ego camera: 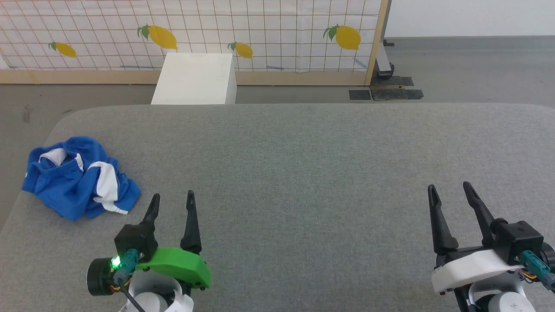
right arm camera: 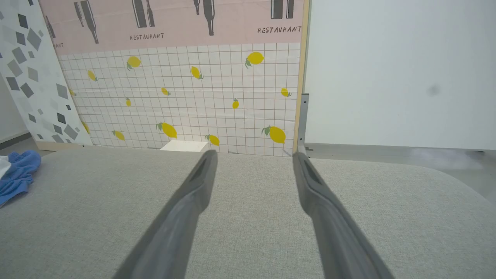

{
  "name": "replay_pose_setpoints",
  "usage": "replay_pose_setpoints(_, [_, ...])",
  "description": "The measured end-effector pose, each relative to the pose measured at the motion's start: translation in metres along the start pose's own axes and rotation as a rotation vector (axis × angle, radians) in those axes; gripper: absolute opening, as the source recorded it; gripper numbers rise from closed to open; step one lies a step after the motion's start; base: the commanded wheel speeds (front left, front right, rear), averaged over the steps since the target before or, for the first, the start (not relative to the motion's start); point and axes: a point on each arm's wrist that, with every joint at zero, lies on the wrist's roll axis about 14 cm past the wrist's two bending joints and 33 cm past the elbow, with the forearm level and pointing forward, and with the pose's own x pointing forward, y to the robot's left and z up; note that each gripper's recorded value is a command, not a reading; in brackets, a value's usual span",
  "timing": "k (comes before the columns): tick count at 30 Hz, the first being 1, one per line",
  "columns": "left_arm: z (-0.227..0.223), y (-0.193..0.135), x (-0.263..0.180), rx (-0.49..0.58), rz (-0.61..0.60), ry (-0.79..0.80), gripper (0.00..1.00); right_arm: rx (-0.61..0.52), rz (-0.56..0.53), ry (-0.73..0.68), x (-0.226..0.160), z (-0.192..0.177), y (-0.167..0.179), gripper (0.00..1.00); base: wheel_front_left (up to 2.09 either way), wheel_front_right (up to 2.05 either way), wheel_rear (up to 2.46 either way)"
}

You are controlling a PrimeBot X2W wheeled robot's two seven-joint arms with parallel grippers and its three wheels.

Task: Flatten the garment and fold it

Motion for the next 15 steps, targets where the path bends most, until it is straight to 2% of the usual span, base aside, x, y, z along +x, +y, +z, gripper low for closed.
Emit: replay_pose_setpoints(15, [0.0000, -0.0016, 0.0024, -0.026, 0.001, -0.017, 1.00, 0.017, -0.006, -0.038, 0.0031, 0.0056, -0.0016, 1.00, 0.00, 0.00, 0.00])
